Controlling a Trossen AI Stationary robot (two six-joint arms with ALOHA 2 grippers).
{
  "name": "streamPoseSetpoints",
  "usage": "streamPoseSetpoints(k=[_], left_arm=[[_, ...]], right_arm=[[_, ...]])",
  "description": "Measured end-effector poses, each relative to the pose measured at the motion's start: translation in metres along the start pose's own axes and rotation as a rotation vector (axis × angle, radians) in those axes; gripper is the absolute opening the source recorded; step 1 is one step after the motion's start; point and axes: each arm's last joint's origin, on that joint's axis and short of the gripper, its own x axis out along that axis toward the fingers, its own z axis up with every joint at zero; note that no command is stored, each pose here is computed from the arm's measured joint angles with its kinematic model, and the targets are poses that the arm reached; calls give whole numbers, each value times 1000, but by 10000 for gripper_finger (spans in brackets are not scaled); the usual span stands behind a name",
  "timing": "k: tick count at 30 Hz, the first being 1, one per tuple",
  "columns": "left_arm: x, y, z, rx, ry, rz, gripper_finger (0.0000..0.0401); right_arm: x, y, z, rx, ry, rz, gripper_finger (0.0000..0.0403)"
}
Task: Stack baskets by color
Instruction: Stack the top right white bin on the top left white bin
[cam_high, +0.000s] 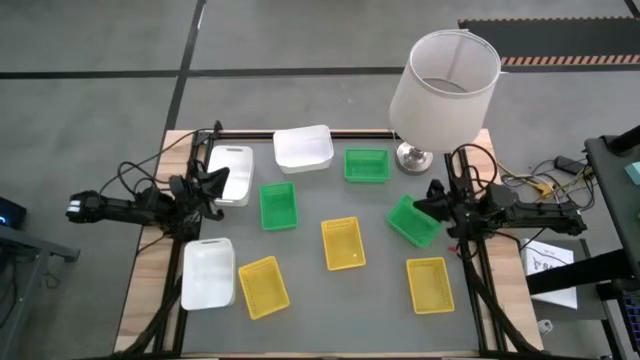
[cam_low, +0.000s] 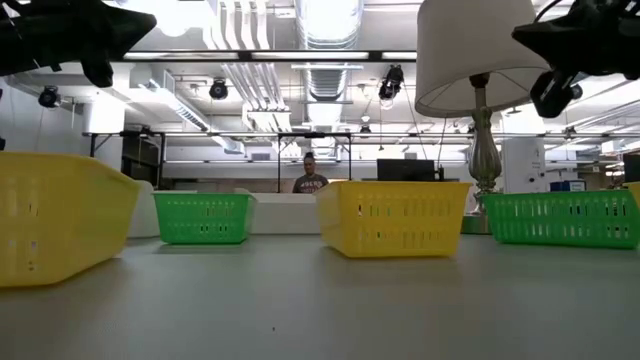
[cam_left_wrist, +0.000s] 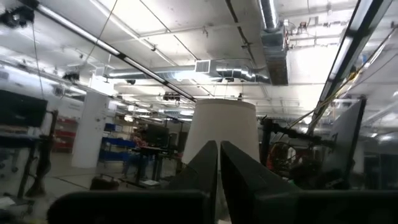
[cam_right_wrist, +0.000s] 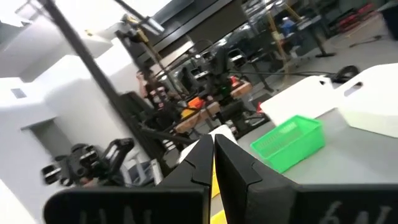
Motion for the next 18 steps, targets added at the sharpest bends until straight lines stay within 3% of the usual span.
streamPoseSetpoints(k=[6,9,13,18], left_arm=[[0,-1,1,-422,-3,-26,4],[1,1,6,-433,-41,11,4],[1,0,6,-483,-39,-5,4],[2,-5,4,-524,-2,-153,4]], right_arm=[[0,-5,4,-99,-128,-205,9],[0,-7,5,-130,-149,-255,9],[3,-4,7,-177,-147,-207,9],[8,-2,9,-321,-153,-179,9]])
